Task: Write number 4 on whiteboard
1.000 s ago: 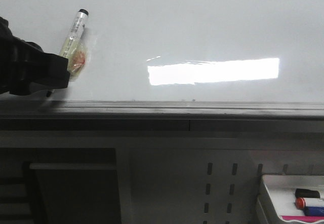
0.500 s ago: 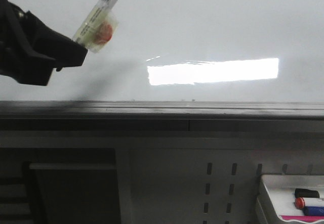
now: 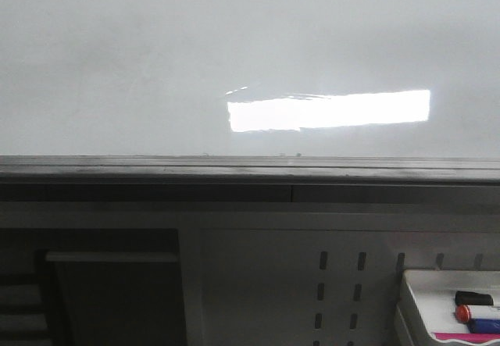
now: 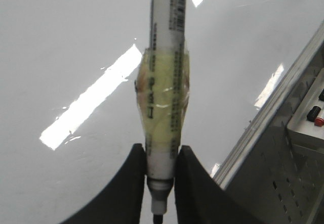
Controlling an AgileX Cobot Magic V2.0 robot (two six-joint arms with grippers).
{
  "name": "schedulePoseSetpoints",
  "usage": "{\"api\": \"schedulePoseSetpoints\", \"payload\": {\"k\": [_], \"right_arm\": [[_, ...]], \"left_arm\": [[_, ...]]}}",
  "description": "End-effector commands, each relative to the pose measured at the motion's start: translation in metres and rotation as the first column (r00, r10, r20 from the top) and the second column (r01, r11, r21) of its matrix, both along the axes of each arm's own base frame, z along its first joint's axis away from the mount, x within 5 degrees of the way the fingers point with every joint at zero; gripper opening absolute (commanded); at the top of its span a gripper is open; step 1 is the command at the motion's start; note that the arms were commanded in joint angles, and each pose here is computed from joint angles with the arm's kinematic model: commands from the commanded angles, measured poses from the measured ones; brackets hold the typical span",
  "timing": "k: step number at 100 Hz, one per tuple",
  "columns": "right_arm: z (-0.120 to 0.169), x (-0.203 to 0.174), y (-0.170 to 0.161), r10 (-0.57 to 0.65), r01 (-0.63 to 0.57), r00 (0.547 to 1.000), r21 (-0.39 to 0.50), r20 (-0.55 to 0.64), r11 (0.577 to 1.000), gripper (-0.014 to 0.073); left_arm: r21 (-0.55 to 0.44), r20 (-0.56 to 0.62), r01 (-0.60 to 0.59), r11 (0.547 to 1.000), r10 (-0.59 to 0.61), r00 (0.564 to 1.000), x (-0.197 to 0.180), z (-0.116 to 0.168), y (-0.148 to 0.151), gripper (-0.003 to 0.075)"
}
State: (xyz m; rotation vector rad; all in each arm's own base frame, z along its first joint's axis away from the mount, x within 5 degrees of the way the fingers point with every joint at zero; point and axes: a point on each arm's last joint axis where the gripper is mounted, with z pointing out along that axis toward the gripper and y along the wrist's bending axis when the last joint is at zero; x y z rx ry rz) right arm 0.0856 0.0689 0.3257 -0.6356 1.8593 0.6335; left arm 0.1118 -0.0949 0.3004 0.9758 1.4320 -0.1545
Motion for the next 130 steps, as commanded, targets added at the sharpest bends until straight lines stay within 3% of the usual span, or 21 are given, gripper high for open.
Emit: {"api": "schedulePoseSetpoints", "payload": {"k": [1, 11, 20, 39, 58, 73, 90, 101, 130], "right_arm": [[0.018, 0.01, 0.006, 0.019, -0.027, 0.995, 0.082, 0.097, 0.996, 0.0106], [0.019, 0.016, 0.012, 0.066, -0.077, 0.992, 0.108, 0.107, 0.991, 0.0344], [0.017, 0.019, 0.018, 0.129, -0.138, 0.988, 0.114, 0.084, 0.984, 0.0445], [0.023, 0.027, 0.03, 0.27, -0.277, 0.954, 0.032, 0.13, 0.96, 0.0395], [0.029, 0.033, 0.055, 0.406, -0.4, 0.887, -0.074, 0.22, 0.914, 0.0395], [0.018, 0.04, 0.077, 0.426, -0.397, 0.87, -0.162, 0.247, 0.904, 0.0397], [0.009, 0.041, 0.097, 0.464, -0.437, 0.861, -0.164, 0.21, 0.884, 0.0397], [0.005, 0.045, 0.104, 0.427, -0.397, 0.878, -0.172, 0.216, 0.902, 0.0397], [0.019, 0.055, 0.123, 0.444, -0.414, 0.865, -0.165, 0.234, 0.895, 0.0372]], "left_arm": [[-0.047, 0.074, 0.049, 0.998, -0.045, 0.996, -0.008, 0.011, 0.0, -0.002], [0.01, 0.091, 0.076, 0.997, -0.077, 0.993, -0.012, 0.002, -0.001, -0.002], [0.064, 0.1, 0.104, 0.992, -0.11, 0.989, -0.012, -0.007, -0.004, -0.002], [0.115, 0.104, 0.171, 0.979, -0.183, 0.978, -0.011, -0.017, -0.016, -0.002], [0.145, 0.092, 0.236, 0.961, -0.25, 0.964, -0.01, -0.023, -0.028, -0.002], [0.153, 0.089, 0.254, 0.955, -0.269, 0.959, -0.011, -0.025, -0.031, -0.002], [0.189, 0.11, 0.26, 0.947, -0.284, 0.952, -0.012, -0.025, -0.031, -0.002], [0.202, 0.118, 0.263, 0.943, -0.29, 0.95, -0.012, -0.025, -0.031, -0.002], [0.221, 0.127, 0.264, 0.939, -0.296, 0.947, -0.012, -0.026, -0.031, -0.002]]}}
